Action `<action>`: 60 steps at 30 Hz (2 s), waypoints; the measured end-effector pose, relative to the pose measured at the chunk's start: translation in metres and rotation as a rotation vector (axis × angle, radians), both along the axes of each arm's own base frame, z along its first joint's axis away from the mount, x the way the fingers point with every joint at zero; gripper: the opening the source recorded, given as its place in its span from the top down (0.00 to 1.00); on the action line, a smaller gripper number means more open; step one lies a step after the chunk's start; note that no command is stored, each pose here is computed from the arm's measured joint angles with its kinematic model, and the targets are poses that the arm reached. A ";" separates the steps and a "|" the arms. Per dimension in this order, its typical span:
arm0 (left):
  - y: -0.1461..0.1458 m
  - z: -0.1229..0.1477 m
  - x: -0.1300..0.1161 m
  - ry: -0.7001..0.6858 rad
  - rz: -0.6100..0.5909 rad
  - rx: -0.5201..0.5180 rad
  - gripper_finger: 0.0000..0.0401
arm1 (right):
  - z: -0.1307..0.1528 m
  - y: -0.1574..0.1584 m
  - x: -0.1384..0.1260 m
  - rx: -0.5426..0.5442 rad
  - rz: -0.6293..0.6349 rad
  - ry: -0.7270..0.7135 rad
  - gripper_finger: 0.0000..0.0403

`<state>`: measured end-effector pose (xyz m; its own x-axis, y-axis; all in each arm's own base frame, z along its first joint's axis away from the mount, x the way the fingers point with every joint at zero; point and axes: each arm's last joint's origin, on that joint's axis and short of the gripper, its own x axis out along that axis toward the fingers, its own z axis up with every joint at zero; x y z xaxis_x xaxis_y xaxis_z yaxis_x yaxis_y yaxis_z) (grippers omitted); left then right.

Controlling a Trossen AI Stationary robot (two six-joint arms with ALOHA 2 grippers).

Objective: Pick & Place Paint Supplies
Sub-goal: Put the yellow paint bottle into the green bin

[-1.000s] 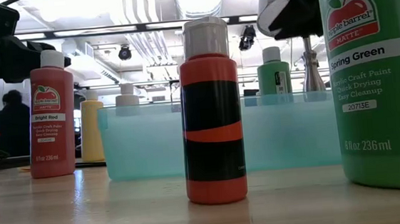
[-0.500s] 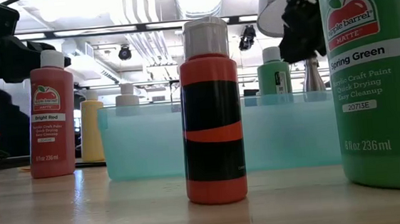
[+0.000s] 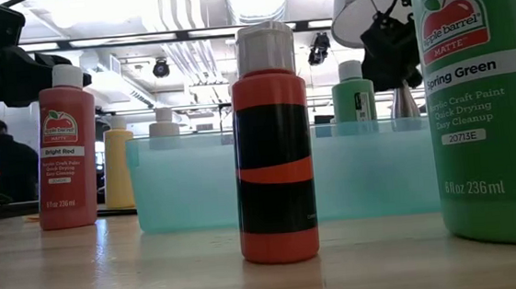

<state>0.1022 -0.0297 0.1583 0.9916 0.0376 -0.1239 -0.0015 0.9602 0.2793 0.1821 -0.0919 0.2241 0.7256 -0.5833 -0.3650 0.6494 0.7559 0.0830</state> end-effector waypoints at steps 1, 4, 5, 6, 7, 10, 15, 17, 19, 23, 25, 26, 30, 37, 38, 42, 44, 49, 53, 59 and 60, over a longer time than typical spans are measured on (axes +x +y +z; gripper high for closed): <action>0.000 0.000 0.000 0.000 0.000 0.000 0.93 | -0.001 0.000 0.000 -0.002 0.001 -0.003 0.40; 0.000 0.000 0.000 0.000 0.000 0.000 0.93 | -0.004 0.000 -0.001 -0.018 0.003 -0.025 0.41; 0.000 0.000 0.000 0.000 0.000 0.000 0.93 | -0.005 0.000 -0.001 -0.023 0.003 -0.035 0.42; 0.000 0.000 0.000 0.000 0.000 0.000 0.93 | -0.005 0.000 -0.001 -0.029 0.003 -0.046 0.41; 0.000 0.000 0.000 0.000 0.000 0.000 0.93 | -0.006 0.000 -0.001 -0.032 0.003 -0.051 0.41; 0.000 0.000 0.000 0.000 0.000 0.000 0.93 | -0.010 0.001 -0.002 -0.032 0.003 -0.048 0.39; 0.000 0.000 0.000 0.000 0.000 0.000 0.93 | -0.020 -0.001 0.001 -0.011 -0.006 -0.050 0.34; 0.000 0.000 0.000 0.000 0.000 0.000 0.93 | -0.023 -0.003 0.007 -0.024 -0.003 -0.060 0.32; 0.000 0.000 0.000 0.000 0.000 0.000 0.93 | -0.028 -0.006 0.013 -0.035 0.002 -0.048 0.30; 0.000 0.000 0.000 0.000 0.000 0.000 0.93 | -0.035 -0.011 0.023 -0.044 0.000 -0.021 0.27; 0.000 0.000 0.000 0.000 0.000 0.000 0.93 | -0.038 -0.014 0.027 -0.041 -0.006 -0.007 0.26; 0.000 0.000 0.000 0.000 0.000 0.000 0.93 | -0.039 -0.015 0.029 -0.038 -0.007 0.002 0.26; 0.000 0.000 0.000 0.000 0.000 0.000 0.93 | -0.042 -0.021 0.035 -0.049 -0.029 0.023 0.24; 0.000 0.000 0.000 0.000 0.000 0.000 0.93 | -0.043 -0.025 0.038 -0.072 -0.087 0.049 0.28; 0.000 0.000 0.000 0.000 0.000 0.000 0.93 | -0.043 -0.025 0.037 -0.072 -0.087 0.050 0.29; 0.000 0.000 0.000 0.000 0.000 0.000 0.93 | -0.041 -0.025 0.036 -0.077 -0.090 0.041 0.34; 0.000 0.000 0.000 0.000 0.000 0.000 0.93 | -0.040 -0.025 0.036 -0.078 -0.091 0.042 0.36; 0.000 0.000 0.000 0.000 0.000 0.000 0.93 | -0.042 -0.026 0.036 -0.077 -0.112 0.050 0.41; 0.000 0.000 0.000 0.000 0.000 0.000 0.93 | -0.044 -0.027 0.036 -0.081 -0.148 0.054 0.46; 0.000 0.000 0.000 0.000 0.000 0.000 0.93 | -0.043 -0.028 0.036 -0.087 -0.165 0.052 0.58; 0.000 0.000 0.000 0.000 0.000 0.000 0.93 | -0.043 -0.028 0.036 -0.086 -0.165 0.050 0.61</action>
<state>0.1022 -0.0297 0.1583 0.9916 0.0376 -0.1239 -0.0015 0.9602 0.2794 0.2179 -0.1194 0.1811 0.6001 -0.7234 -0.3415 0.7667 0.6419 -0.0125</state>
